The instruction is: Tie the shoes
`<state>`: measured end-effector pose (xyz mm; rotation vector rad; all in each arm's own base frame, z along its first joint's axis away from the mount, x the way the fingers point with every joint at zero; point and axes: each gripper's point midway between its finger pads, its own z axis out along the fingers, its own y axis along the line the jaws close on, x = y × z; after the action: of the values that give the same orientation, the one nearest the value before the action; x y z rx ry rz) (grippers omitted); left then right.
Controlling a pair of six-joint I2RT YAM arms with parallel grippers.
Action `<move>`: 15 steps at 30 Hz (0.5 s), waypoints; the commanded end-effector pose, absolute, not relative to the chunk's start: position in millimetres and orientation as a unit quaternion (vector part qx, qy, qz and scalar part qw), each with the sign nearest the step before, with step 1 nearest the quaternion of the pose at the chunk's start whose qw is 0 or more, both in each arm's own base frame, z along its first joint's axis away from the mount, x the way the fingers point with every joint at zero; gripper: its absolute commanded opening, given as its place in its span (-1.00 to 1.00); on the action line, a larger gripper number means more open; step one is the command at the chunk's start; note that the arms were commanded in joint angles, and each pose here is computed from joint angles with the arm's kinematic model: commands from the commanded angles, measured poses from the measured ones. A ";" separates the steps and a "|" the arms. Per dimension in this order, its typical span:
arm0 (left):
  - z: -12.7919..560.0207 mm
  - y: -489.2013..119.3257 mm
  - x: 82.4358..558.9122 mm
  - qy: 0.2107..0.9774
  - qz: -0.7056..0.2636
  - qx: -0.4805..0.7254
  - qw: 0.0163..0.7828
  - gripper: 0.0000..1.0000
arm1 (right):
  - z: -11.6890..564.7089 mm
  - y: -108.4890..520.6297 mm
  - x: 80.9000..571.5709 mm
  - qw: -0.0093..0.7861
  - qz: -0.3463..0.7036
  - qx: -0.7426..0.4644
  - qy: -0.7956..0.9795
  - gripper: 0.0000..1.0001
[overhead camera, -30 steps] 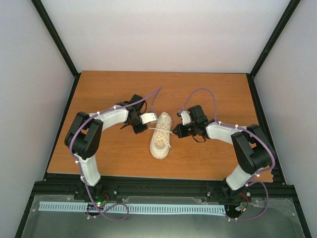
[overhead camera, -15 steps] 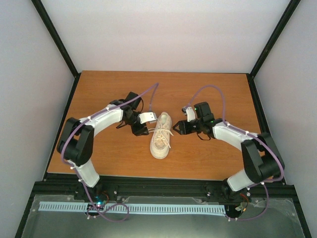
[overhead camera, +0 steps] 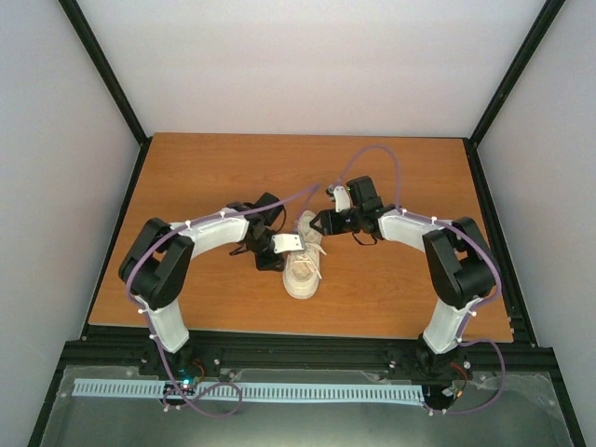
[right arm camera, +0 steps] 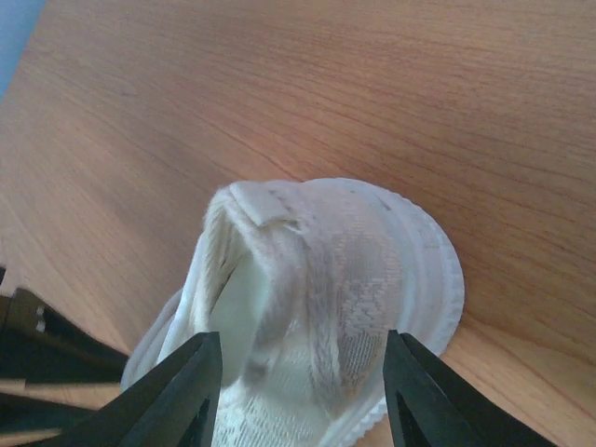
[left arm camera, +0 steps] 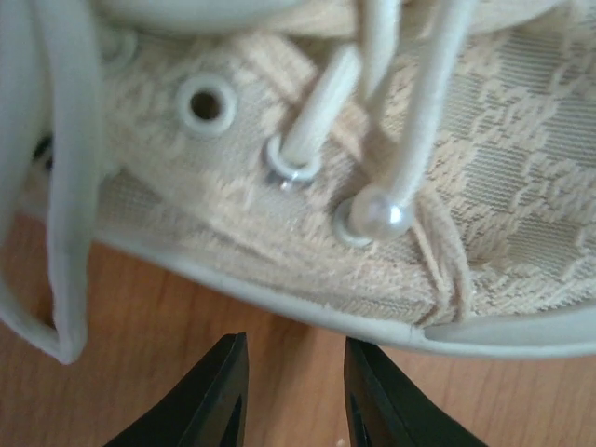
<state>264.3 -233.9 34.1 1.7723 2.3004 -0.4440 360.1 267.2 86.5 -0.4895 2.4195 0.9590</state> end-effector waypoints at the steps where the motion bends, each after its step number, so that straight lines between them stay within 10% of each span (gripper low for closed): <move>1: 46.8 -253.7 270.9 0.771 -0.154 0.601 0.141 -0.36 | 93.1 277.6 375.7 0.264 0.358 -0.178 0.878 -0.04; 15: 121.6 -214.7 307.8 0.801 -0.193 0.524 0.217 -0.13 | 142.5 218.4 383.5 0.356 0.313 -0.135 0.870 0.24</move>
<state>267.1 -239.9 56.9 1.6944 2.2661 -0.5194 368.8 259.5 91.9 -0.4438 2.3967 0.9108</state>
